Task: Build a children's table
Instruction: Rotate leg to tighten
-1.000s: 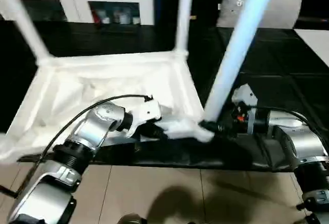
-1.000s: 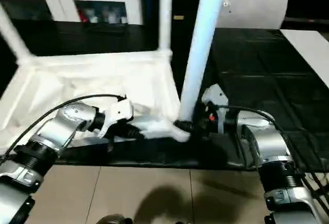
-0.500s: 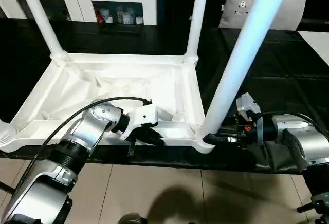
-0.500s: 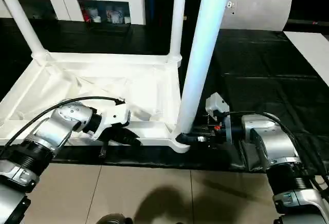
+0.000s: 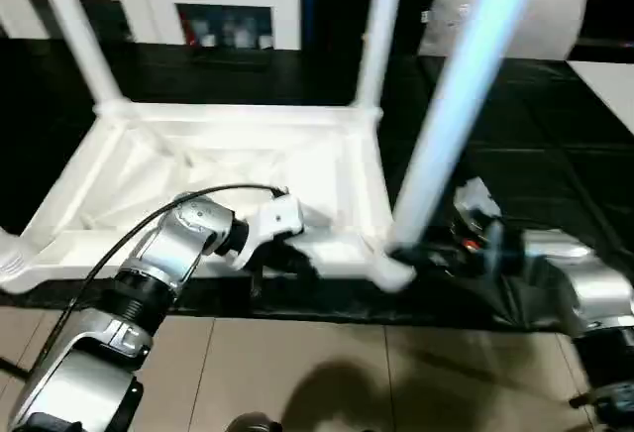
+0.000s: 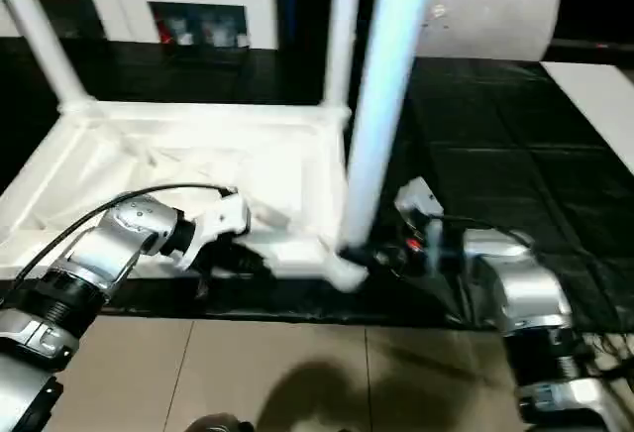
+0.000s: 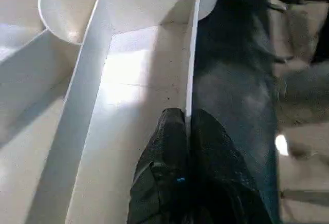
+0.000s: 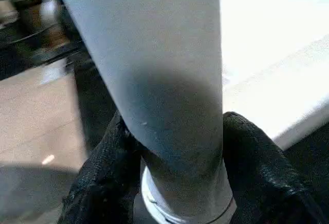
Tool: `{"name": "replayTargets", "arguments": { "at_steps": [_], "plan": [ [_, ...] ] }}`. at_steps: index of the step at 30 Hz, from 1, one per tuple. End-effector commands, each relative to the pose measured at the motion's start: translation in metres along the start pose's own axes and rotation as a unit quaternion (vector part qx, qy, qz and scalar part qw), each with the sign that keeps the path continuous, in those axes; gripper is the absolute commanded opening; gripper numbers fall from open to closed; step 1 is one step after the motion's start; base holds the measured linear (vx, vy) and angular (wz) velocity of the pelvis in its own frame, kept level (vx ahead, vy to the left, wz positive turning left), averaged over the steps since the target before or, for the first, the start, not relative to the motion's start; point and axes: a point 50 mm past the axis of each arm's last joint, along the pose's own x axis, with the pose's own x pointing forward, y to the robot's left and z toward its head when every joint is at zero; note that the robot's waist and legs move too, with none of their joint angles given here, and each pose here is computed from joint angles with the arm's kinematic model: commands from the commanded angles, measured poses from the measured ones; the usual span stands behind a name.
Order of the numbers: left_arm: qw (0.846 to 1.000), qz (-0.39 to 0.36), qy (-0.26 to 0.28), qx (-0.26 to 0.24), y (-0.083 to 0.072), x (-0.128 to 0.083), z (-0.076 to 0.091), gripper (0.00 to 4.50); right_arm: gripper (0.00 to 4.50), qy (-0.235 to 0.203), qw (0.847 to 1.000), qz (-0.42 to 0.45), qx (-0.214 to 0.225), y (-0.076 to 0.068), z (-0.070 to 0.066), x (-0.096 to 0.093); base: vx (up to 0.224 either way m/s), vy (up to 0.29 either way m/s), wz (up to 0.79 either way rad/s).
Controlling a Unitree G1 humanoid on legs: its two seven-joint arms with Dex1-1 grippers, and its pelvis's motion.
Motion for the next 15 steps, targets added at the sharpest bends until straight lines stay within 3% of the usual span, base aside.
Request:
{"name": "replayTargets", "arguments": {
  "at_steps": [1, 6, 7, 11, 13, 15],
  "plan": [
    [0.998, 0.034, -0.057, -0.021, -0.003, 0.026, 0.028, 0.0, 1.99, -0.007, 0.999, -0.027, 0.034, 0.012, 0.0, 0.035, 0.0, 0.0, 0.0],
    [0.989, 0.103, -0.076, -0.073, 0.001, 0.043, 0.04, 0.0, 1.98, -0.019, 0.987, -0.144, 0.075, 0.001, 0.006, 0.057, 0.0, 0.0, 0.0],
    [0.98, 0.142, -0.094, -0.101, 0.003, 0.051, 0.048, 0.0, 1.98, -0.028, 0.969, -0.218, 0.11, -0.007, 0.01, 0.069, 0.0, 0.0, 0.0],
    [0.976, 0.176, -0.092, -0.086, 0.006, 0.054, 0.055, 0.0, 1.98, -0.032, 0.967, -0.238, 0.089, -0.008, 0.014, 0.076, 0.0, 0.0, 0.0],
    [0.978, 0.176, -0.088, -0.072, 0.005, 0.053, 0.056, 0.0, 2.53, -0.038, 0.969, -0.233, 0.072, -0.006, 0.018, 0.077, 0.0, 0.0, 0.0],
    [0.981, 0.167, -0.083, -0.058, 0.003, 0.052, 0.054, 0.0, 2.66, -0.051, 0.971, -0.222, 0.07, -0.004, 0.021, 0.077, 0.0, 0.0, 0.0]
  ]
}}
